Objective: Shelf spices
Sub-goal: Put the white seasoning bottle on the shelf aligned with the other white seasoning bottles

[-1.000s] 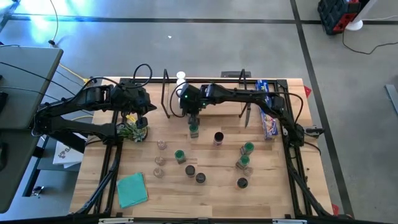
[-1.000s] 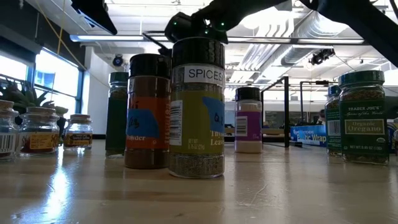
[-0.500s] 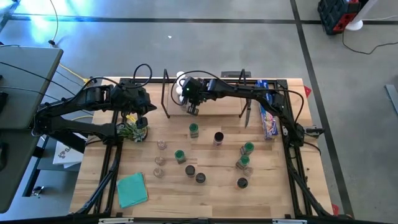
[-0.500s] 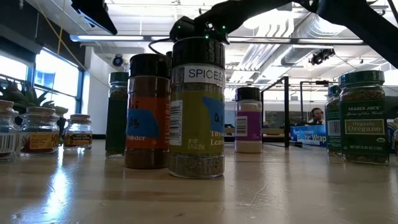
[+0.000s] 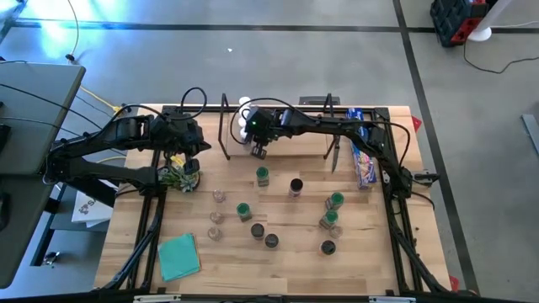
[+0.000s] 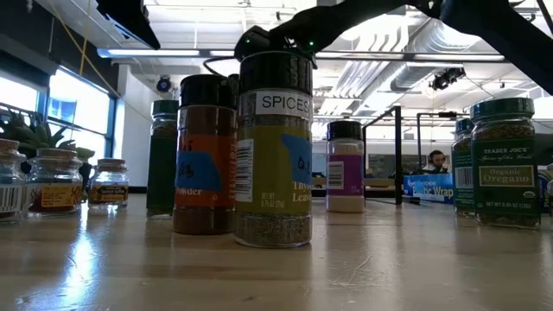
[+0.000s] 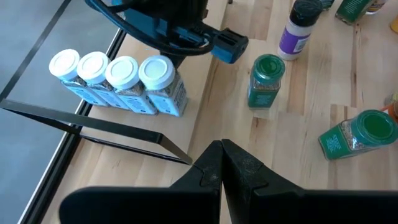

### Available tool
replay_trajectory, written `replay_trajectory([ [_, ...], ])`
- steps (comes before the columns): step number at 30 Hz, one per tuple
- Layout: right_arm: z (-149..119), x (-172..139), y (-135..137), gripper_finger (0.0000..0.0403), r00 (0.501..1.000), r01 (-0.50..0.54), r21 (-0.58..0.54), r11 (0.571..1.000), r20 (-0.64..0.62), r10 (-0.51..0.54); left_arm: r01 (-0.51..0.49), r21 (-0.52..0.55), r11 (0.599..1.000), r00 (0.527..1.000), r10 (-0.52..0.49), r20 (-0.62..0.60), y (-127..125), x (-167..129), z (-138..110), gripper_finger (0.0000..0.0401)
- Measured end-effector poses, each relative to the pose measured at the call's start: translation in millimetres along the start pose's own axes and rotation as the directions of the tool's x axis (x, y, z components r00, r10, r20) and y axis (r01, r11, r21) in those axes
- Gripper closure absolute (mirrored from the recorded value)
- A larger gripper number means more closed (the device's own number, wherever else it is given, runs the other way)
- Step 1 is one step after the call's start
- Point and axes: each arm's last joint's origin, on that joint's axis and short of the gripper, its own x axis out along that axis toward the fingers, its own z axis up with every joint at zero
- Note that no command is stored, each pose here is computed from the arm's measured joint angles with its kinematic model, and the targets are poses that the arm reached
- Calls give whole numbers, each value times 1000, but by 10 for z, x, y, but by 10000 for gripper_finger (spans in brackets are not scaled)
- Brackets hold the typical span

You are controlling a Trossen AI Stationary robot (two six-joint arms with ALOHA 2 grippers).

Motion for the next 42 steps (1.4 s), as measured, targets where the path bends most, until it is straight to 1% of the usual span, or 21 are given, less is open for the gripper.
replay_trajectory([
  [3,33,-1,-3,399,999,2,5,1000,34,-3,0,0,1000,1000,0,0,0,0,0,401],
  [8,30,0,-4,399,1000,7,5,1000,31,-7,0,-9,1000,1000,0,0,0,1,0,401],
  [14,-4,-99,45,399,988,133,-14,991,-77,-134,0,-16,1000,1000,0,-1,0,1,0,401],
  [17,-2,-186,142,399,983,125,-94,988,-122,-136,0,-26,1000,1000,0,1,-1,7,-1,401],
  [20,-42,-228,228,399,978,96,-162,982,-166,-123,34,-36,999,999,-33,21,-31,145,-42,401],
  [23,-71,-320,275,399,973,76,-202,976,-201,-117,82,-41,996,996,-80,50,-77,397,-112,401],
  [26,-72,-419,290,399,971,65,-215,974,-210,-111,84,-82,993,991,-74,115,-92,618,-97,401],
  [28,-73,-459,315,399,971,58,-221,973,-214,-106,80,-107,991,989,-66,130,-102,751,-52,401],
  [30,-88,-483,331,399,968,52,-222,974,-229,-104,36,-125,991,994,-23,107,-103,874,-9,401],
  [32,-101,-508,342,399,964,46,-224,973,-244,-101,-34,-141,989,997,42,60,-99,983,31,401],
  [35,-143,-522,333,399,953,41,-214,976,-286,-103,-126,-129,984,992,124,-26,-99,1133,50,401],
  [37,-179,-542,324,399,938,56,-218,974,-322,-126,-174,-130,976,984,169,-52,-99,1204,71,401],
  [39,-216,-573,311,399,919,86,-225,971,-358,-164,-198,-129,972,980,191,-63,-98,1249,89,401],
  [42,-263,-668,284,399,888,130,-242,962,-403,-221,-208,-130,969,977,199,-79,-82,1302,95,401],
])
